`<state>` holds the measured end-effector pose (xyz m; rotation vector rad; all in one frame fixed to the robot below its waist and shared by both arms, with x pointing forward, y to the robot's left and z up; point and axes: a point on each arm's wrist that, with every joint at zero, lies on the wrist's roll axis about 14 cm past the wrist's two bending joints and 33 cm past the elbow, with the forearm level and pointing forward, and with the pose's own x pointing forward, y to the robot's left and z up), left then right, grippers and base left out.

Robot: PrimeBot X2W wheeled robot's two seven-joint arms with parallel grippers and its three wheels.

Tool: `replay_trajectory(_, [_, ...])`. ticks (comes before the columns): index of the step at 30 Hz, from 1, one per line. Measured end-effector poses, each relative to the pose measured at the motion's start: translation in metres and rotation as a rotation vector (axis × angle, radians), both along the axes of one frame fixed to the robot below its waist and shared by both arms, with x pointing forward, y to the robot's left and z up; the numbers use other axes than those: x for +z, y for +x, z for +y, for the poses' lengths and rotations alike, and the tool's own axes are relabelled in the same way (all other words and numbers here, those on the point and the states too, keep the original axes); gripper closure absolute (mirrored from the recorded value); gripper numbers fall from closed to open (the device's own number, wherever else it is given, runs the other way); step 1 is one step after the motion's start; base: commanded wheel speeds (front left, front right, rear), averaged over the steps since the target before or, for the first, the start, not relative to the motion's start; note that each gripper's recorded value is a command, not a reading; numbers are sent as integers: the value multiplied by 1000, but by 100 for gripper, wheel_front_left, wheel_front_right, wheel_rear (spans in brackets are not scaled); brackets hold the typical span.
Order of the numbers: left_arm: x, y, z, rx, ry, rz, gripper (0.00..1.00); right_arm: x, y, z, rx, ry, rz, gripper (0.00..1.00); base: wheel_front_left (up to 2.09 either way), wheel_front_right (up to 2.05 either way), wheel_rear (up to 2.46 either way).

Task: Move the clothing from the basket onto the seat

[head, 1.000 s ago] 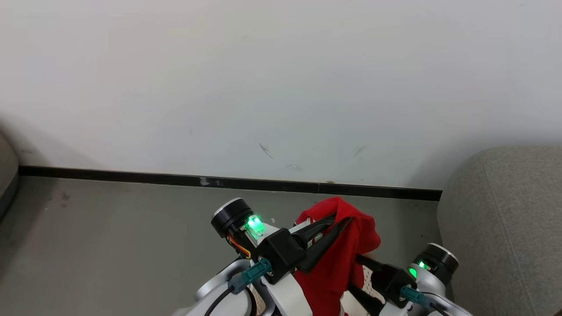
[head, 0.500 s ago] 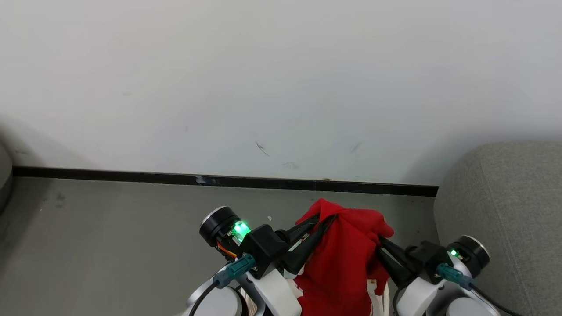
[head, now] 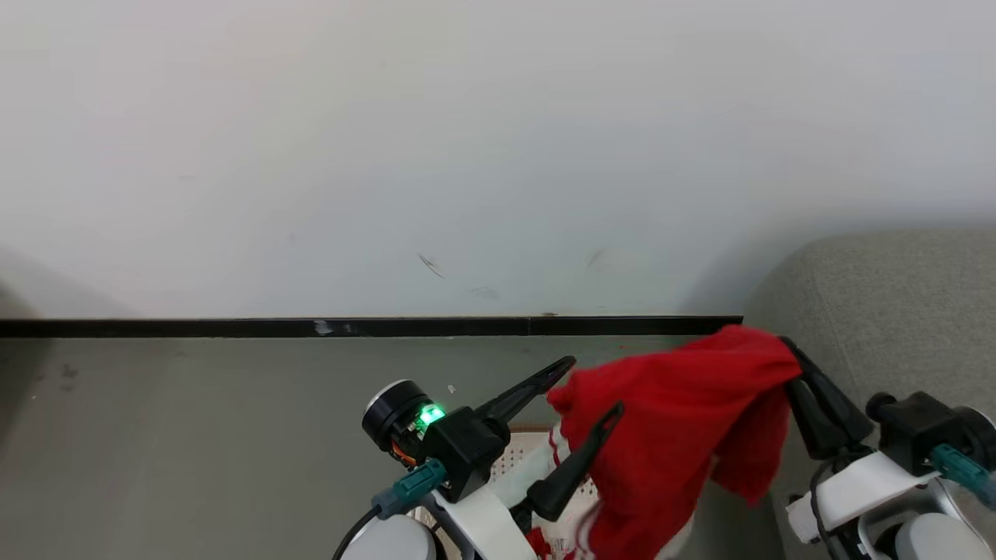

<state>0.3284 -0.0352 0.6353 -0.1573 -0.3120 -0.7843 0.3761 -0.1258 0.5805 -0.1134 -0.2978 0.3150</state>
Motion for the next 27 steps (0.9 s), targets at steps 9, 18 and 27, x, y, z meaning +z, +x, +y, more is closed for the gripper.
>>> replay_trajectory(9, [-4, -14, -29, -110, -26, 4, 0, 11, -21, -69, -207, -25, -49, 100, 0, 0, 0])
replay_trajectory(18, [-12, -34, -62, -239, -13, 8, 0, 24, -63, -136, -433, -32, -99, 100, 0, 0, 0])
replay_trajectory(27, [-18, -51, -90, -360, -9, 20, 0, 25, -100, -159, -539, -31, -100, 100, 0, 0, 0])
